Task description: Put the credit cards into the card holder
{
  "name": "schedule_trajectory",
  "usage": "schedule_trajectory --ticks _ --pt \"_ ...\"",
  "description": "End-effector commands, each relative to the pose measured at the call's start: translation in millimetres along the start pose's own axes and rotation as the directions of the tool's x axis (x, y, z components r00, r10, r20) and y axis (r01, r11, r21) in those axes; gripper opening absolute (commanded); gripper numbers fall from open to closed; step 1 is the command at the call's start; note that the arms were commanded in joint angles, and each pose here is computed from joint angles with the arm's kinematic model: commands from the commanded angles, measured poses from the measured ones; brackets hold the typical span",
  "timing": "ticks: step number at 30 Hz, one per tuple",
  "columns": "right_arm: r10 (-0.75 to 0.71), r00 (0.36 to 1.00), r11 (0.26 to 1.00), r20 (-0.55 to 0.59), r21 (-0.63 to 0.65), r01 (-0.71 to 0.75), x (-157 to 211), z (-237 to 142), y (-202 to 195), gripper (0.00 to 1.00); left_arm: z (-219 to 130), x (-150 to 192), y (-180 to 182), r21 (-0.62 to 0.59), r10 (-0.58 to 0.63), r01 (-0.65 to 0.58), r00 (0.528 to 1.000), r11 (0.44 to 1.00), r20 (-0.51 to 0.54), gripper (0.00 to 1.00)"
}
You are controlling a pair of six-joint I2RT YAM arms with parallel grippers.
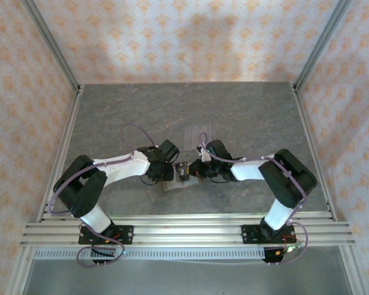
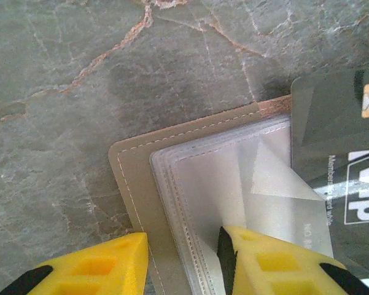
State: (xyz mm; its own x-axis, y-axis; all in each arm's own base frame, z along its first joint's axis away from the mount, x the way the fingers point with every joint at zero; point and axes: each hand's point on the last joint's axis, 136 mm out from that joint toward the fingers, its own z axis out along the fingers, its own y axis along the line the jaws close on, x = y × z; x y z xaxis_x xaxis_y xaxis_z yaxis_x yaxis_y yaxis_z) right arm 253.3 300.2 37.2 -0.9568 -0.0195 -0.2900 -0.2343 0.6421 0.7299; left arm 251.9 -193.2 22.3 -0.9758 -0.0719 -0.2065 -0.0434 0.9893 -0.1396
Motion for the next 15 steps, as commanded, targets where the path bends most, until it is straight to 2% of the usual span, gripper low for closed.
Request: schedule_trajectory --ticks 1,15 --pt "-0.019 0.999 1.000 -0.046 0.005 0.019 12.6 -2.3 -0.4 0.00 17.8 26.9 30.7 -0.121 -0.007 -0.002 0.997 0.993 -0.080 0.36" --pt "-0.067 0.989 0.997 -0.129 0.021 0.070 18.5 -4.1 5.4 0.00 19.0 26.9 30.0 -0.117 -0.006 -0.004 0.997 0.993 -0.081 0.36"
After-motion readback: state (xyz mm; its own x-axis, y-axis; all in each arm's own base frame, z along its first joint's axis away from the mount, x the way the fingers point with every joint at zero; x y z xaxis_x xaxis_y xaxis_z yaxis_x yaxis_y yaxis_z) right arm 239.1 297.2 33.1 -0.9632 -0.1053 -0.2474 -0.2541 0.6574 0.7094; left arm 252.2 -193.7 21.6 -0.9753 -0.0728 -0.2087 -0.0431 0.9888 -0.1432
